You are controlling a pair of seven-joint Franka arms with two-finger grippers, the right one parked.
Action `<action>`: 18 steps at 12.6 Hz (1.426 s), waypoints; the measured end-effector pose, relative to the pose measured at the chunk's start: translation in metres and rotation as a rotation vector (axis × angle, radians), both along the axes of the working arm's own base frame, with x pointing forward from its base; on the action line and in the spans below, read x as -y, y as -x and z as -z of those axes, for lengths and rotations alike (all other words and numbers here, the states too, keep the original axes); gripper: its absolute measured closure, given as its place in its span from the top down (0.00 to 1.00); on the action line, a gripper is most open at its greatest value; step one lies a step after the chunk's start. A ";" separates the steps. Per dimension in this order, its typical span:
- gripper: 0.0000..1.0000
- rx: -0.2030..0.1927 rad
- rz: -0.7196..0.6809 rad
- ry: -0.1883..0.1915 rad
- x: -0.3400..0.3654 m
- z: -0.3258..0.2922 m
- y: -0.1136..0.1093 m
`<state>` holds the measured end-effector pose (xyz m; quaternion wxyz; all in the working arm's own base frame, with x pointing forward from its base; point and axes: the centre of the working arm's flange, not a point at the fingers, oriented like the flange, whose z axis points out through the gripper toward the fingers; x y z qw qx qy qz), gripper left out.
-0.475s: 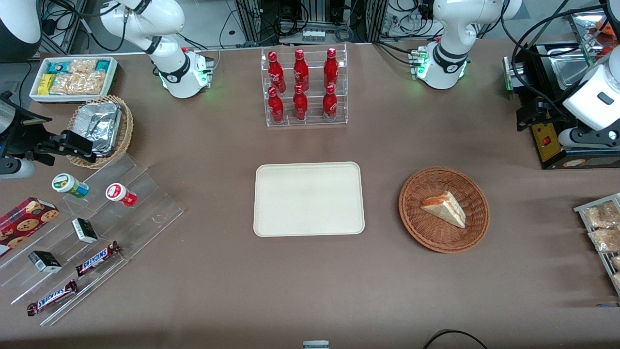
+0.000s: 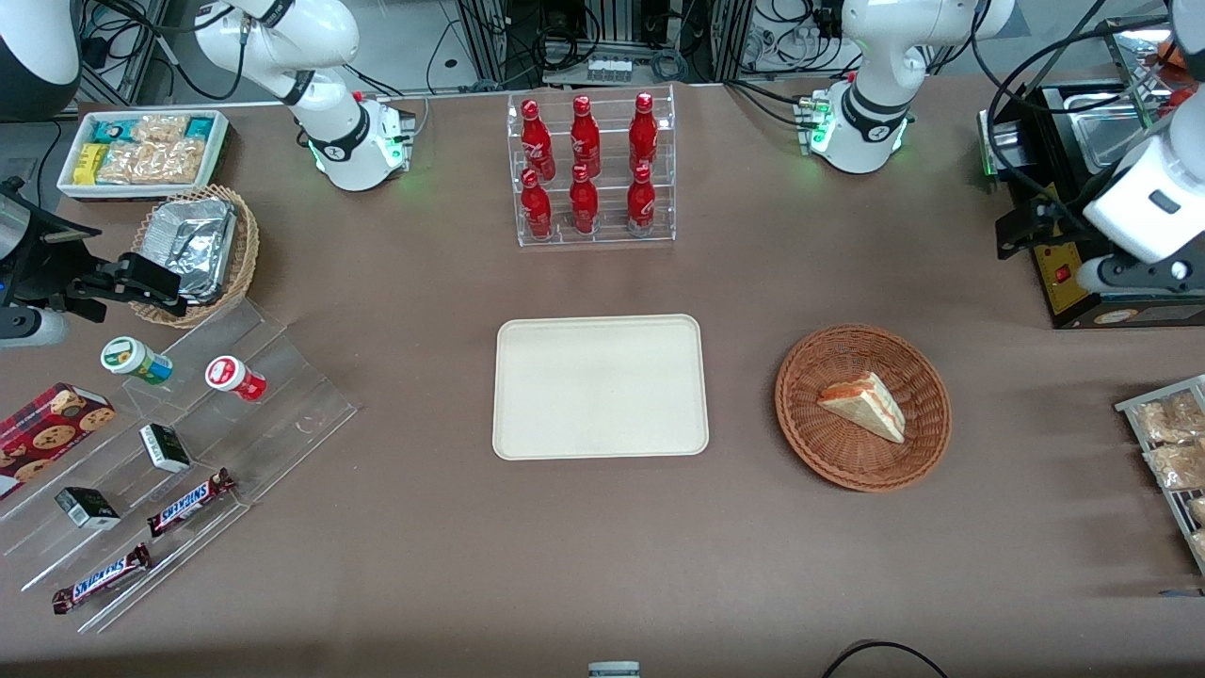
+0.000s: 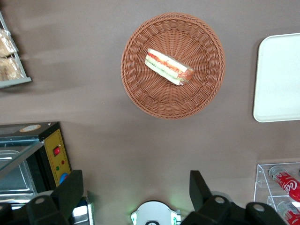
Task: Place sandwich from basket to tray
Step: 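Move the left gripper down over the wrapped sandwich in the wicker basket, then close the left gripper on the sandwich's upright edge and lift it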
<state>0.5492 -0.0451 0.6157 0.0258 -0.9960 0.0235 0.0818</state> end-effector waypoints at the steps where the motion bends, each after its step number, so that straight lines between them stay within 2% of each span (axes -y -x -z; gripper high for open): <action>1: 1.00 -0.015 -0.043 -0.008 0.002 0.013 -0.007; 4: 1.00 -0.046 -0.221 -0.044 0.004 0.076 -0.035; 7: 1.00 -0.027 -0.446 -0.085 0.006 0.139 -0.060; 10: 1.00 0.043 -0.645 -0.086 0.009 0.189 -0.069; 13: 1.00 0.105 -0.879 -0.087 0.012 0.229 -0.065; 15: 1.00 0.130 -0.960 -0.064 0.015 0.249 -0.061; 18: 1.00 0.165 -1.007 -0.029 0.022 0.274 -0.053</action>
